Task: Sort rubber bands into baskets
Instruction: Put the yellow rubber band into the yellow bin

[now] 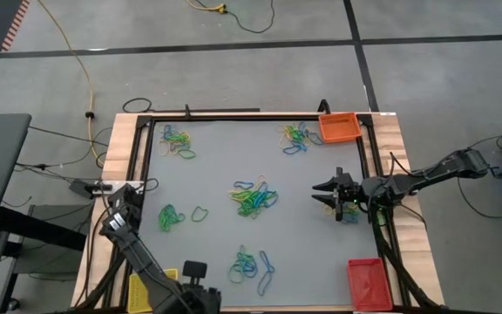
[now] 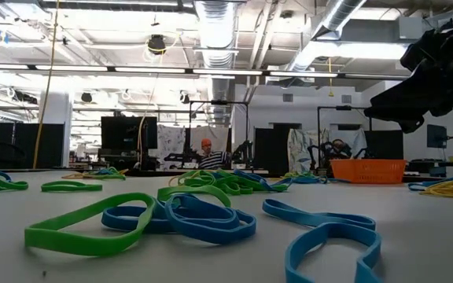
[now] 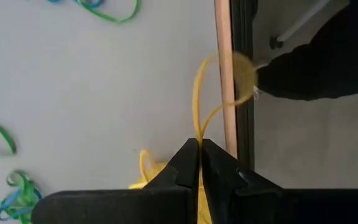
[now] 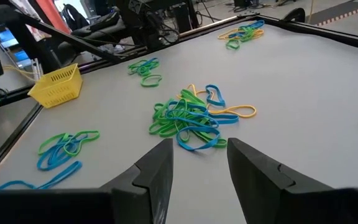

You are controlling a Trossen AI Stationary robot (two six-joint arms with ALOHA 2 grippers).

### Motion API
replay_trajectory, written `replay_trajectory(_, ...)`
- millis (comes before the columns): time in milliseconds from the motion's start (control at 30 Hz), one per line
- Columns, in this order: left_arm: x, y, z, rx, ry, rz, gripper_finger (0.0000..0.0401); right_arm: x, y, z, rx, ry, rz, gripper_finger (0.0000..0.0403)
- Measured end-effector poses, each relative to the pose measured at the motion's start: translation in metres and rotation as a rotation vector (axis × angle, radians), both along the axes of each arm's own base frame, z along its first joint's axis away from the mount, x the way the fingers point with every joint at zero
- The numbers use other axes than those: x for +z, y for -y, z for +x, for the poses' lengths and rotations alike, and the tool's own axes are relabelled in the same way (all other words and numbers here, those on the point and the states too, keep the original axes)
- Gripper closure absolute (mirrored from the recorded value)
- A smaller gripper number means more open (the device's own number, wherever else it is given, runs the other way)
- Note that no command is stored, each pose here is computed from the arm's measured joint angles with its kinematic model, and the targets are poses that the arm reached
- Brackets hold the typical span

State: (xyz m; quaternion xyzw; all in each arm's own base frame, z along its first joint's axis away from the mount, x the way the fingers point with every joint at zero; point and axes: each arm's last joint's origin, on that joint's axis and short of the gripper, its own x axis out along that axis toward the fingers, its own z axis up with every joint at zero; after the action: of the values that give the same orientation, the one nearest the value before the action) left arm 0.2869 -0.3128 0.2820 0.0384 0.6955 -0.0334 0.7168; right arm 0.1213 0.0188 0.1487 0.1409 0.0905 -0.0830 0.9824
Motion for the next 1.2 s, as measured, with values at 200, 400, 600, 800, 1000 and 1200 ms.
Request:
replay_trajectory(200, 0.000, 0.010, -0.012, 0.049, 0.015, 0.008, 0.0401, 0.000, 0.000, 0.000, 0.000, 0.000, 0.000, 0.0223)
replay_trajectory(400, -0.006, 0.017, -0.019, 0.023, 0.062, 0.068, 0.0401, 0.000, 0.000, 0.000, 0.000, 0.000, 0.000, 0.0223)
replay_trajectory(600, -0.046, 0.008, -0.025, -0.062, -0.033, 0.220, 0.0401, 0.000, 0.000, 0.000, 0.000, 0.000, 0.000, 0.0223)
replay_trajectory(800, -0.063, -0.018, -0.045, -0.074, -0.126, 0.315, 0.0401, 0.000, 0.000, 0.000, 0.000, 0.000, 0.000, 0.0223)
replay_trajectory(1000, -0.043, -0.043, -0.073, 0.064, -0.030, 0.231, 0.0401, 0.000, 0.000, 0.000, 0.000, -0.001, -0.008, 0.0223)
replay_trajectory(1200, -0.038, -0.060, -0.104, 0.194, -0.028, 0.034, 0.0401, 0.000, 0.000, 0.000, -0.002, -0.001, -0.009, 0.0223)
